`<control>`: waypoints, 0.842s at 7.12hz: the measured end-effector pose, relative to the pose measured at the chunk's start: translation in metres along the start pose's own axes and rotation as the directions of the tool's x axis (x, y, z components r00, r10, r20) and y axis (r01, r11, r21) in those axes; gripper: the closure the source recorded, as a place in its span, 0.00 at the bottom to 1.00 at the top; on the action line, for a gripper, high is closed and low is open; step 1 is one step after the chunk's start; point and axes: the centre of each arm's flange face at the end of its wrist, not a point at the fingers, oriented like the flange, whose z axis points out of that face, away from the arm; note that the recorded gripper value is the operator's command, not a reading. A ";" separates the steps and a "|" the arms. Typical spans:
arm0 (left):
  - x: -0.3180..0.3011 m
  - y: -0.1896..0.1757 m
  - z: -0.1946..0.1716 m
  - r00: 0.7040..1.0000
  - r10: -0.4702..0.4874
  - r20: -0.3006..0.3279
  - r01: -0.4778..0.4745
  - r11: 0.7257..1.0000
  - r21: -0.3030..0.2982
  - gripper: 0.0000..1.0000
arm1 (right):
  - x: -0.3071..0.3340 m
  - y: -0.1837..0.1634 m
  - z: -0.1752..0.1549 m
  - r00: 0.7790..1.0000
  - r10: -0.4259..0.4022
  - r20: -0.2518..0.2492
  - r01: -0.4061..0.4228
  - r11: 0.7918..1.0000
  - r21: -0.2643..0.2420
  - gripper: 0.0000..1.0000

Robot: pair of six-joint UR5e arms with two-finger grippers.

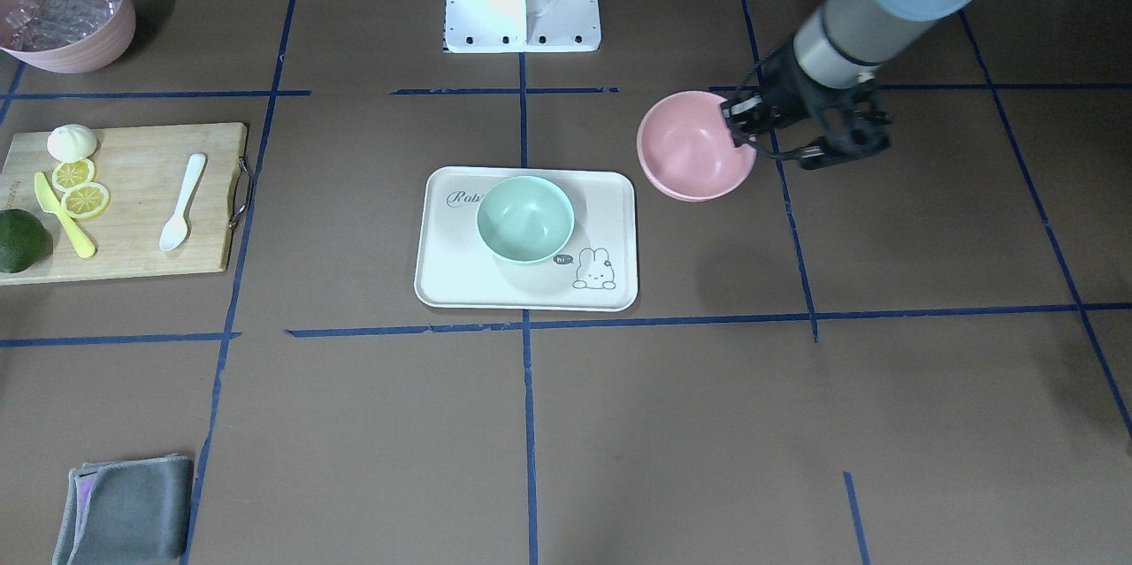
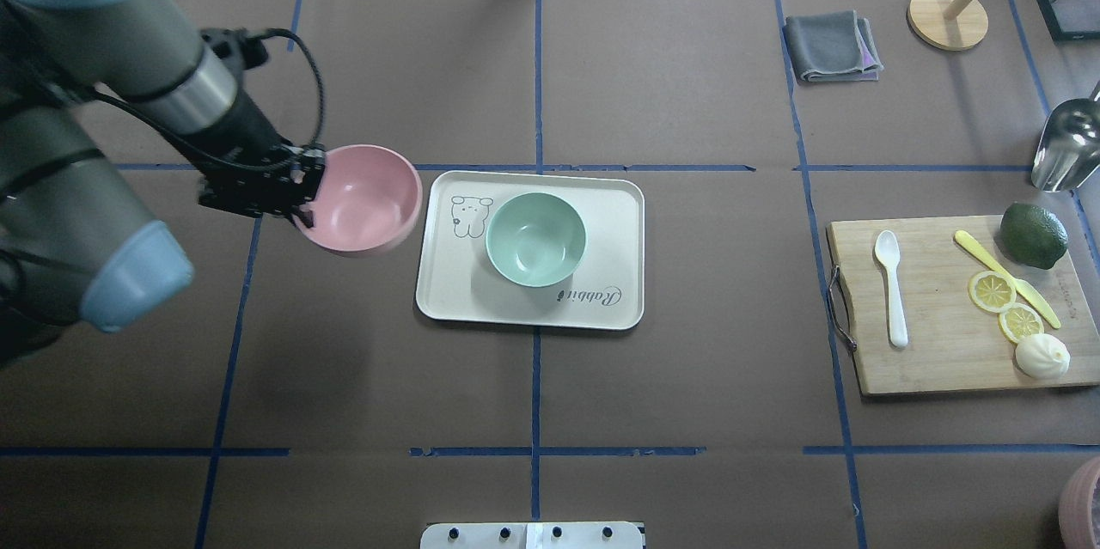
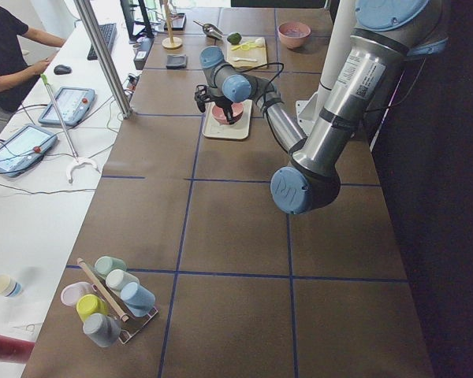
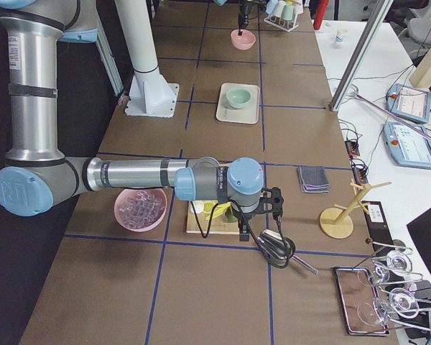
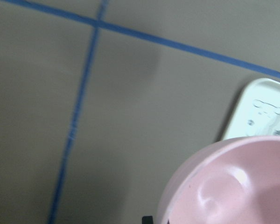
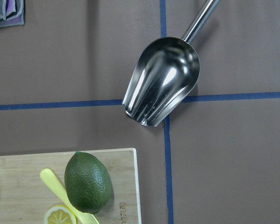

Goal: Stack pink bowl on green and place spoon
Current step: 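Lift the pink bowl with the left gripper and carry it over the green bowl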

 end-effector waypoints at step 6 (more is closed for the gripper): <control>0.137 0.019 0.102 0.995 -0.055 -0.089 0.060 0.997 0.047 1.00 | -0.062 -0.001 -0.015 0.999 0.050 0.011 -0.050 0.998 0.024 0.00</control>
